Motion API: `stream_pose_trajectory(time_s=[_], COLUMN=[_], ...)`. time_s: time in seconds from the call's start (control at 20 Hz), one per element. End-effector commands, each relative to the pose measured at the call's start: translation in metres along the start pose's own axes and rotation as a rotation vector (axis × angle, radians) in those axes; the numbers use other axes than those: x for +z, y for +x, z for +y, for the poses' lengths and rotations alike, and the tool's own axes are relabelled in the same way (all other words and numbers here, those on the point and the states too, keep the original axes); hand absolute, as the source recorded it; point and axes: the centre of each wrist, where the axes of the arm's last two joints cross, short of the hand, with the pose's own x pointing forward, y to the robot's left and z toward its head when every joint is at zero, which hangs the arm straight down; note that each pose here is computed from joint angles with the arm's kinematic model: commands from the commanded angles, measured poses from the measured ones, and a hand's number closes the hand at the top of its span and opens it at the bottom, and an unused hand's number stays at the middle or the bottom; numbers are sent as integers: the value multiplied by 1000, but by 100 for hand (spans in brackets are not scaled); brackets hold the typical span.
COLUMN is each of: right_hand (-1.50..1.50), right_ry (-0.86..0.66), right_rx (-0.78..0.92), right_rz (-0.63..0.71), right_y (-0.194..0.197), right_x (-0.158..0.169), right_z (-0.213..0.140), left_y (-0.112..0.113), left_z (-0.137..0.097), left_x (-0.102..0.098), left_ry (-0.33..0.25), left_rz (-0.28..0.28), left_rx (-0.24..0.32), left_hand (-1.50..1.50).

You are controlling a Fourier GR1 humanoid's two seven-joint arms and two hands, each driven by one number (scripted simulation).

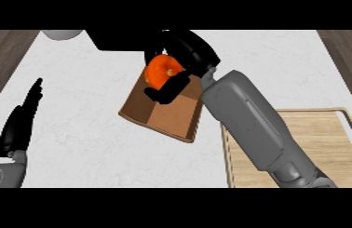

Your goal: Pick the squash from the tray and place it in the cardboard box

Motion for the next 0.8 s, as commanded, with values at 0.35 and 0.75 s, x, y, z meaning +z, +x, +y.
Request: stream_pose_trajectory(time_s=[0.35, 0.75], right_hand=[150, -150], right_ry=[-55, 37], right_rx=[80, -81], right_rz=[169, 267], right_y=[-14, -29], right_x=[-37, -21], right_z=[44, 77], left_y=[13, 22], left_z=[-13, -20], left_x=[-16, -14], left_ry=[-25, -43], left_rz=[-36, -47], left_rx=[-2, 9], left_hand=[0, 0])
